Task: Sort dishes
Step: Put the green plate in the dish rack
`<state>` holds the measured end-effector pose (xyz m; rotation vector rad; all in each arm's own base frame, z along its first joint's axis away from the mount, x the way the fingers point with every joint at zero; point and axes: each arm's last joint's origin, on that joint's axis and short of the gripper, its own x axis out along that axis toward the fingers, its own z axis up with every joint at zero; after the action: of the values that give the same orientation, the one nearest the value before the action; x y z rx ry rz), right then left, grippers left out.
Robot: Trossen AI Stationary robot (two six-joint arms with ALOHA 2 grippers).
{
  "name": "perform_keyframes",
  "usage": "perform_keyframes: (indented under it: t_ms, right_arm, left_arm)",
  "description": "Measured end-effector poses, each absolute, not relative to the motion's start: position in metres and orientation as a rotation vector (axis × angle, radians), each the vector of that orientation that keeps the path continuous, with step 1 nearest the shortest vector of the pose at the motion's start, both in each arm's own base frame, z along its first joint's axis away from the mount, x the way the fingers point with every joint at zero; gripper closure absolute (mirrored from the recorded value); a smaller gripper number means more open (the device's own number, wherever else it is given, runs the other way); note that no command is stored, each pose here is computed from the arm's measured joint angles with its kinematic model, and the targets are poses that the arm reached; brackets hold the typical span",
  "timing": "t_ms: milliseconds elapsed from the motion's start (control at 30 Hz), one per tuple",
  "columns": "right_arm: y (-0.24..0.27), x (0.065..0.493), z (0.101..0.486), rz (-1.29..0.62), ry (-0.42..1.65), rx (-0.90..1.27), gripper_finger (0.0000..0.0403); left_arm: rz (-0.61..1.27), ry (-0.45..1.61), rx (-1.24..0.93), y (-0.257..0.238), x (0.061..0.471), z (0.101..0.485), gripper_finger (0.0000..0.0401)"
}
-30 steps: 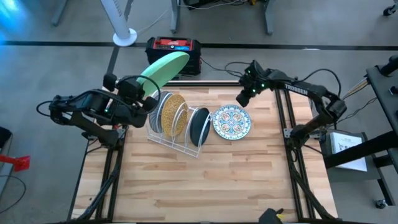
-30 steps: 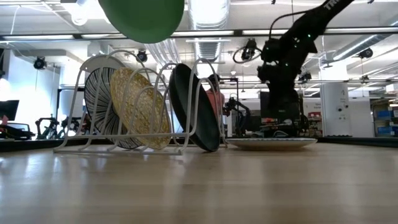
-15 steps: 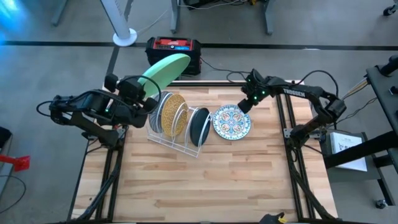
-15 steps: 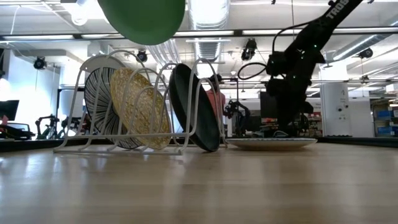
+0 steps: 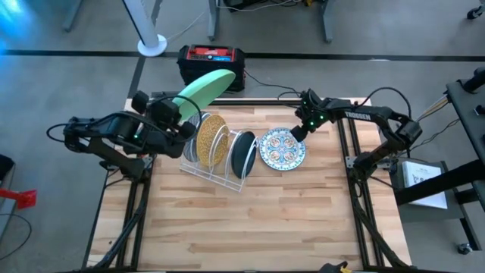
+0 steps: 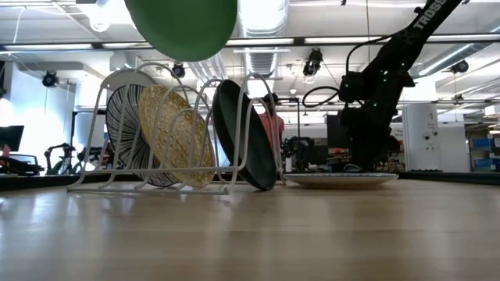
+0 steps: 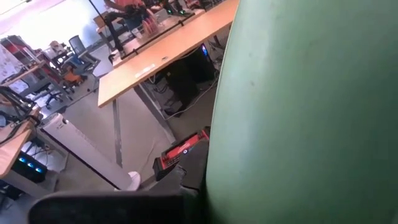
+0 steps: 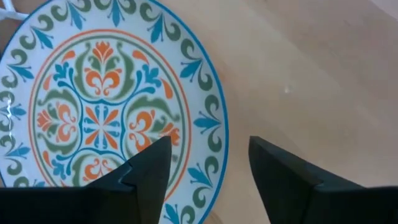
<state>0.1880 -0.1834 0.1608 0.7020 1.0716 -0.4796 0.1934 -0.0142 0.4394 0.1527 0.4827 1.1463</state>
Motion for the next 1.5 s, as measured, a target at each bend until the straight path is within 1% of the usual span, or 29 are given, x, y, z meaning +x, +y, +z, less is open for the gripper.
perform_keyframes:
  t_ms: [200,333,533,733,867,967,1100,1233,1267,1500]
  right_arm:
    - [-0.179,0.183,0.153,-0.478,1.095,0.719,0.0173]
    - [-0.176,0.181,0.147,-0.471,1.100,0.729,0.0169]
    - [-0.173,0.180,0.139,-0.434,1.036,0.746,0.0183]
    - [-0.171,0.178,0.133,-0.439,1.026,0.750,0.0204]
    - [-0.170,0.177,0.128,-0.458,0.994,0.760,0.0227]
    - [-0.169,0.176,0.126,-0.468,0.982,0.758,0.0256]
    - [-0.170,0.176,0.125,-0.480,0.974,0.748,0.0311]
    - [-0.172,0.178,0.127,-0.473,0.957,0.737,0.0377]
    - [-0.172,0.178,0.127,-0.470,0.955,0.734,0.0388]
    - [-0.171,0.178,0.128,-0.470,0.958,0.732,0.0399]
  left_arm:
    - [1.142,0.508,0.169,-0.016,0.200,0.435,0.0358]
    - [1.143,0.510,0.171,-0.016,0.201,0.435,0.0358]
    - [1.144,0.508,0.172,-0.016,0.201,0.435,0.0358]
    - [1.144,0.508,0.172,-0.016,0.201,0.435,0.0358]
    - [1.145,0.509,0.174,-0.016,0.201,0.435,0.0358]
    - [1.145,0.509,0.174,-0.016,0.202,0.434,0.0358]
    - [1.145,0.508,0.174,-0.016,0.202,0.434,0.0358]
    - [1.146,0.507,0.174,-0.016,0.202,0.435,0.0358]
    - [1.146,0.507,0.174,-0.016,0.202,0.435,0.0358]
    - [1.146,0.505,0.173,-0.016,0.202,0.435,0.0358]
